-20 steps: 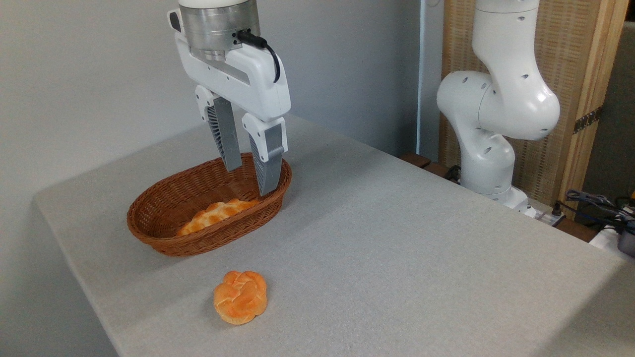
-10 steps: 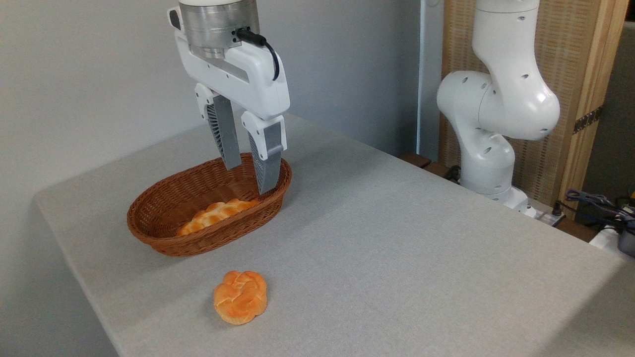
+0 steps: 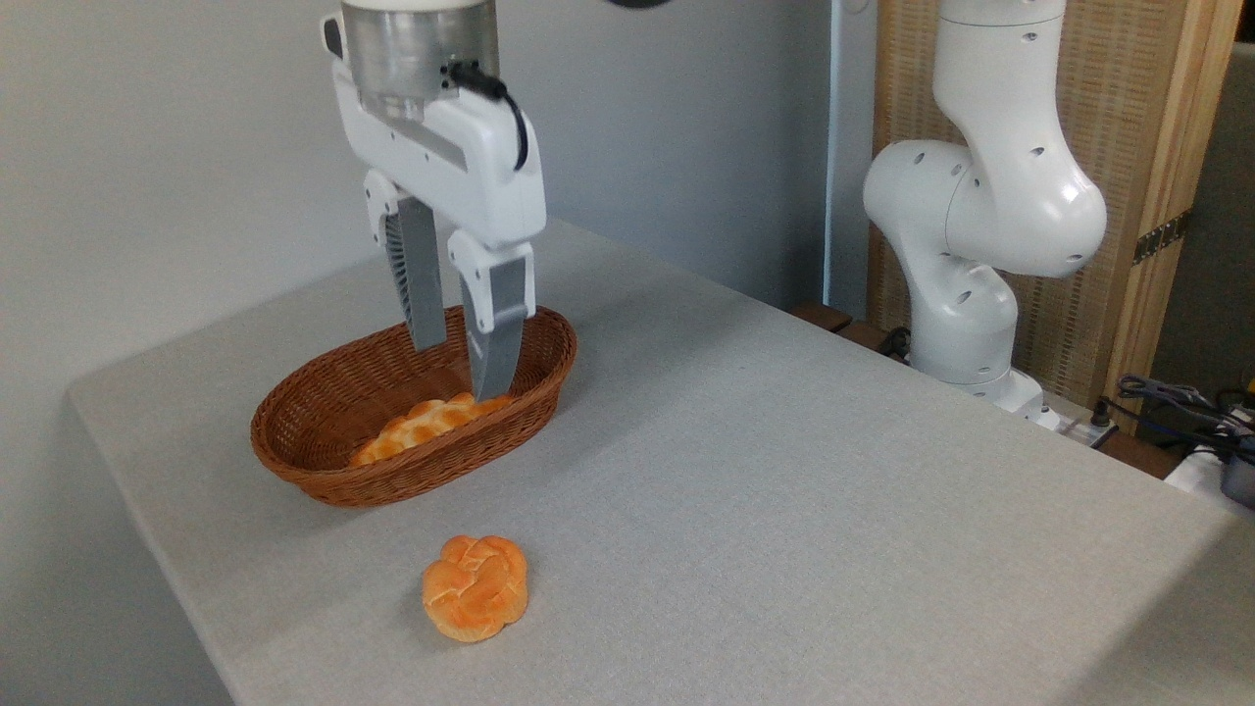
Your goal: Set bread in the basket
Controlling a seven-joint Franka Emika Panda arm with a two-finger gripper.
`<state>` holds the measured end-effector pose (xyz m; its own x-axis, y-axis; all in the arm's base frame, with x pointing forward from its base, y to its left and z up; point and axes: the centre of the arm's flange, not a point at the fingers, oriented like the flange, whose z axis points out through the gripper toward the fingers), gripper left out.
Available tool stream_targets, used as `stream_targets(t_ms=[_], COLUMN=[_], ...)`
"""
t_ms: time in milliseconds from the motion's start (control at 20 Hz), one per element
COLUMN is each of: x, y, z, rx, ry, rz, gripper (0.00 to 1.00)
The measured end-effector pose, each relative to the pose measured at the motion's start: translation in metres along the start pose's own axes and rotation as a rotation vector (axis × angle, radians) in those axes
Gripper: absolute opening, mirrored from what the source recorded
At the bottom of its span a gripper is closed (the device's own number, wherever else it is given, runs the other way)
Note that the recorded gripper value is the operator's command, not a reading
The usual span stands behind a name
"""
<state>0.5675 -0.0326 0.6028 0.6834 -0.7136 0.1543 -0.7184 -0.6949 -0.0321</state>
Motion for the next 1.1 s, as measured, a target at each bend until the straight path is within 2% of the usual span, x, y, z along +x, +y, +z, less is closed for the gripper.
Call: stream_targets(t_ms=[100,250,400,550,700,1000,1100], x=[0.002,0.004,0.001,0.001,0.001,-0.001,-0.002], y=[-0.007,-0.015,-0.016,-0.018,-0.022,-0.026,-0.026], z=[0.016,0.063,0.102,0.123,0.142,0.175,0.181], rx=[0.022,0.054,0.057,0.053,0.043,0.032,0.024], ry=[0.020,0.050,0.051,0.046,0.034,-0.033,-0.041], rz=[0.006,0.010,0.022,0.023,0.025,0.070,0.079], gripper=[1.00,1.00,1.00,1.00,1.00,0.99,0.71])
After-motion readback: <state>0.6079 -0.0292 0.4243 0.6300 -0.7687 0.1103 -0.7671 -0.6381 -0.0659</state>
